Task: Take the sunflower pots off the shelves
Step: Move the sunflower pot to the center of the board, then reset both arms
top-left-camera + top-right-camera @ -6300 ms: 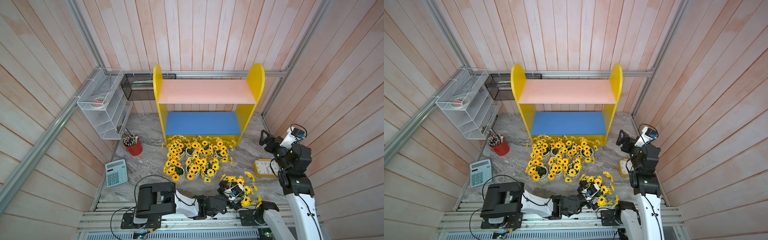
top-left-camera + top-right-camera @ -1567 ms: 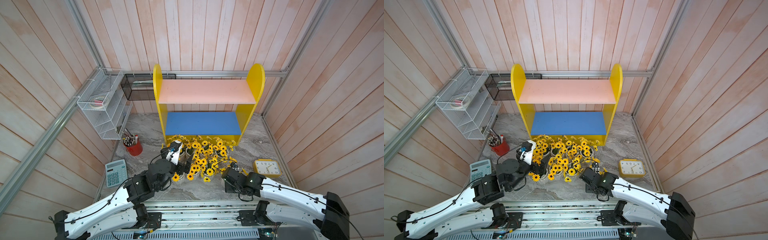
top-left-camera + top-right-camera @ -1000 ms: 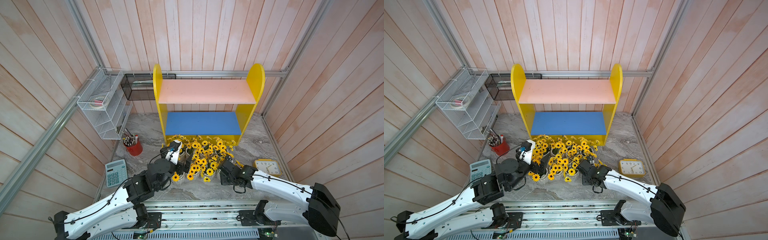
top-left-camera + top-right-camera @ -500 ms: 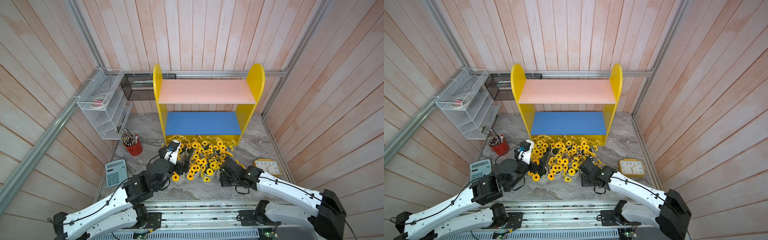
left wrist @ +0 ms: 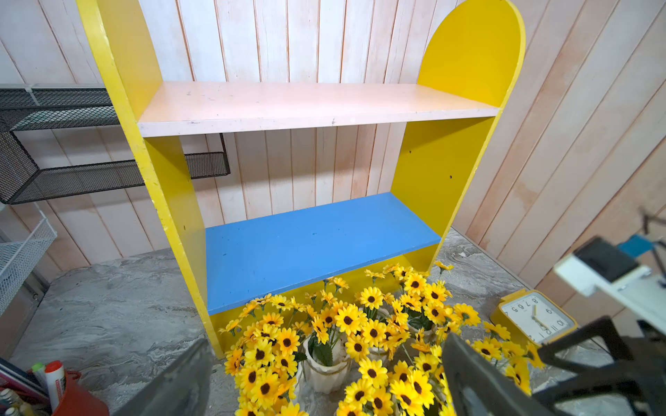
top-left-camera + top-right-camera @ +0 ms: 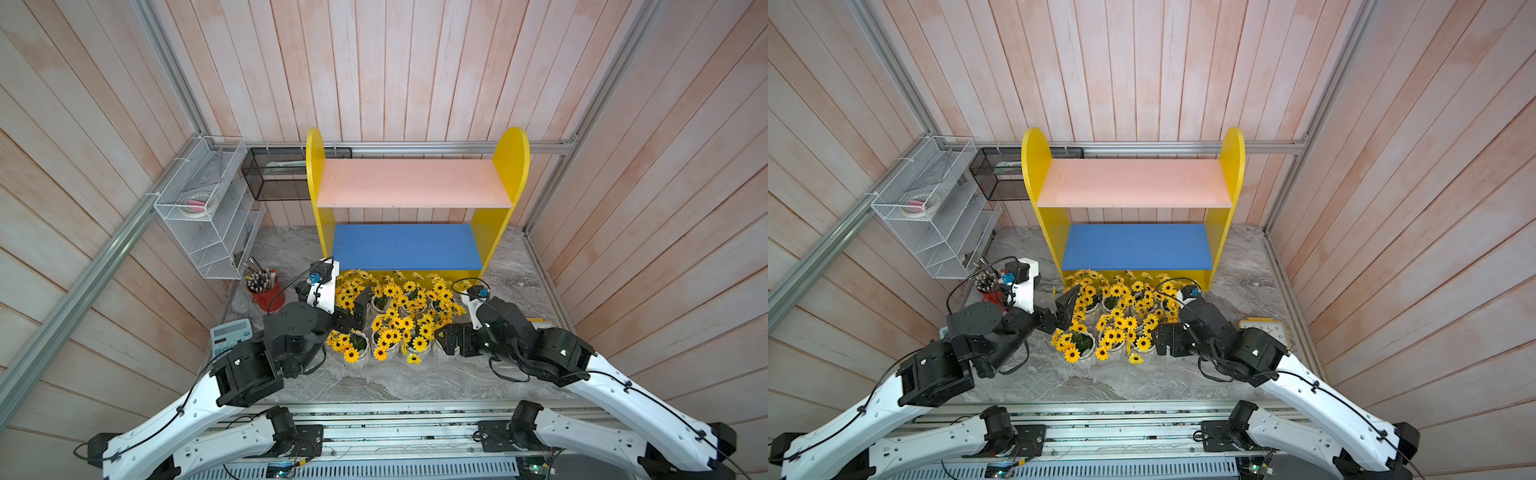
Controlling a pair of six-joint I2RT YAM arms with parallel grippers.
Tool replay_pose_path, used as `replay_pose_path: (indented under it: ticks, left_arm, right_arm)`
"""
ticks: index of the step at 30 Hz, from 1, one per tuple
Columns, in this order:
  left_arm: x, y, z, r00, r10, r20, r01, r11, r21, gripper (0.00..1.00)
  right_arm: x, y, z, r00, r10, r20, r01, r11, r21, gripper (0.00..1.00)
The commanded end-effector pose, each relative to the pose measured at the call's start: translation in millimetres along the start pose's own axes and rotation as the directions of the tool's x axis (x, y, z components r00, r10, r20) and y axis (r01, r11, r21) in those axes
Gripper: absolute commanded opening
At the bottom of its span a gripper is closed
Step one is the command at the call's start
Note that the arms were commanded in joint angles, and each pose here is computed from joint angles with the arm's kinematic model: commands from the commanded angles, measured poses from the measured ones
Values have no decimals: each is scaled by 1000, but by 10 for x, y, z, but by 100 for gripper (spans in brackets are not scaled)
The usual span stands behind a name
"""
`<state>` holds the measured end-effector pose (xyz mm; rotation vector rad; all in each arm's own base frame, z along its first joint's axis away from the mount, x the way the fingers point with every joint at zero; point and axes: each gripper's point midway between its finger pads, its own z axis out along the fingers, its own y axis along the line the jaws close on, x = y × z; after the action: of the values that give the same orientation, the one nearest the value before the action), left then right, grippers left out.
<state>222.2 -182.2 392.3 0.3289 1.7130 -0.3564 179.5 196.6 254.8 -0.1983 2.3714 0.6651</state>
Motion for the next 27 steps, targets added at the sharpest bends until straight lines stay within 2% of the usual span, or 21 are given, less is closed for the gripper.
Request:
replay_pose_path:
  ticks: [1,3,4,5,6,8,10,11,12,14,16,18,21,23,27]
  left_arm:
    - [108,38,5,998,60,-6,-60,998,-12,100]
    - [102,-13,-4,990,109,85,-111,994,23,100]
    - [106,-8,-7,988,109,112,-112,993,21,100]
    - [143,4,11,984,131,122,-133,991,8,100]
    - [179,-3,42,982,152,113,-154,988,4,100]
    - [277,-6,158,984,169,60,-170,985,11,100]
    - [344,79,314,990,138,10,-139,990,30,100]
    - [372,166,391,993,115,-10,-114,993,27,100]
    - [385,284,458,996,83,-18,-82,996,19,100]
    - [375,586,556,1000,4,-4,-4,1000,-7,100]
    - [368,879,629,993,-113,9,114,993,-9,100]
    - [432,1268,708,982,-187,11,188,980,-72,100]
    - [569,1653,794,968,-247,48,252,955,-154,100]
    - [700,1857,829,962,-263,73,273,935,-227,100]
    - [1144,2151,984,963,-262,55,266,906,-330,100]
  right_arm:
    - [-448,246,-261,975,-96,201,115,990,-80,98]
    - [-722,104,-364,929,45,366,-29,998,-50,98]
    - [-830,97,-406,897,29,441,-9,999,-48,98]
    - [-926,159,-440,854,-52,518,88,995,-46,98]
    - [-1012,101,-472,809,-81,582,101,995,-2,98]
    - [-1174,-31,-561,725,-59,686,38,998,46,98]
    - [-1265,7,-602,642,-200,740,148,979,137,98]
    - [-1337,-17,-638,589,-263,764,168,965,203,98]
    - [-1417,-131,-655,561,-294,774,132,955,266,98]
    - [-1566,-362,-656,555,-297,777,85,949,303,98]
    - [-1703,-689,-666,556,-207,805,16,971,238,98]
    - [-1767,-1086,-657,552,-110,827,-64,983,173,98]
    - [-1762,-1644,-581,571,-23,821,-175,973,149,98]
    - [-1710,-1950,-567,559,10,829,-246,957,154,98]
    - [-1557,-2312,-537,534,-60,843,-281,928,244,98]
